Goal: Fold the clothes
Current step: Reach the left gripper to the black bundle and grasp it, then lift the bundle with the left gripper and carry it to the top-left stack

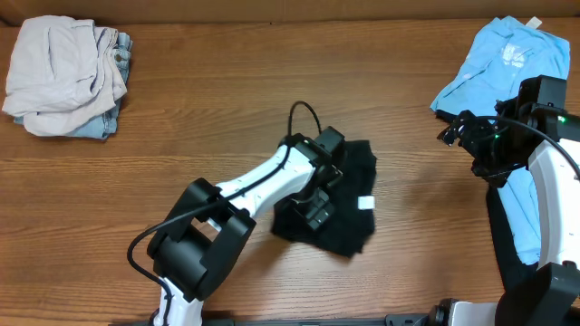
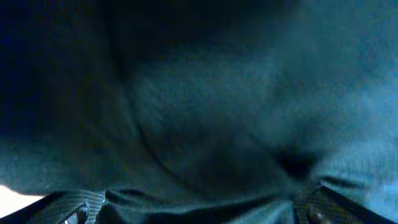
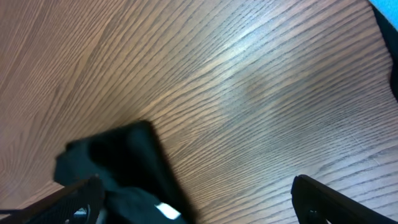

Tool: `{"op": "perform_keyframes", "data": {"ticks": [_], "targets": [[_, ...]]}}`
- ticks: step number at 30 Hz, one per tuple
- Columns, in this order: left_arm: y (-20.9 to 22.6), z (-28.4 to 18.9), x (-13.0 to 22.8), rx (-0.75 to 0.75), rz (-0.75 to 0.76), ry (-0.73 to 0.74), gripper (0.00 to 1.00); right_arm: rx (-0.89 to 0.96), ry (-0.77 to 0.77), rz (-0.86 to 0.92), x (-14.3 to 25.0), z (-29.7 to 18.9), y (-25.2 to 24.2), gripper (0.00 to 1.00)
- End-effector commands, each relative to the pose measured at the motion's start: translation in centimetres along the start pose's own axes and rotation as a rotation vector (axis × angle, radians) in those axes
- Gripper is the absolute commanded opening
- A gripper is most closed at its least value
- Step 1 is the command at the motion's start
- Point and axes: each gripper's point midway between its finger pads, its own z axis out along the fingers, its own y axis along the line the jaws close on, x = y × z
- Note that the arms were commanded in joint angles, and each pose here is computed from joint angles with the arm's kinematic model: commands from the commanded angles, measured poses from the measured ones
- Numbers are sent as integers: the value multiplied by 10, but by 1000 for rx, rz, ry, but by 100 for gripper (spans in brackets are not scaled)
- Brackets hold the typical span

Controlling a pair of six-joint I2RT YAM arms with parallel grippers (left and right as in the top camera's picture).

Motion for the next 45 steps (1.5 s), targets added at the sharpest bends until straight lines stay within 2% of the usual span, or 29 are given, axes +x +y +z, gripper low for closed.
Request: {"op": "perform_keyframes", "data": {"ticks": [1, 7, 11, 15, 19, 21, 27, 32, 38, 45], "targets": [[83, 4, 5, -293, -131, -1, 100, -25, -37, -26, -5, -11, 8, 100], [175, -16, -14, -515, -241, -126, 100, -25, -37, -26, -5, -11, 8, 100], [197, -48, -34, -525, -226, -178, 100, -25, -37, -27, -5, -11, 8, 100], [163, -99, -68, -337, -168, -261, 100, -26, -38, -26, -6, -11, 9, 100], [90, -122, -90, -45, 52, -328, 100, -25, -37, -26, -6, -11, 8, 100], [65, -122, -90, 10, 142, -322, 100, -25, -37, -26, -6, -11, 8, 100], [19, -91, -72, 34, 251, -223, 100, -25, -36, -26, -5, -11, 8, 100], [6, -60, -58, 20, 286, -165, 100, -25, -37, -30, -5, -11, 8, 100], [23, -27, -52, -66, 237, -157, 100, -25, -36, -34, -5, -11, 8, 100], [32, -2, -59, -116, 220, -222, 98, -24, -36, -34, -5, -11, 8, 100]]}}
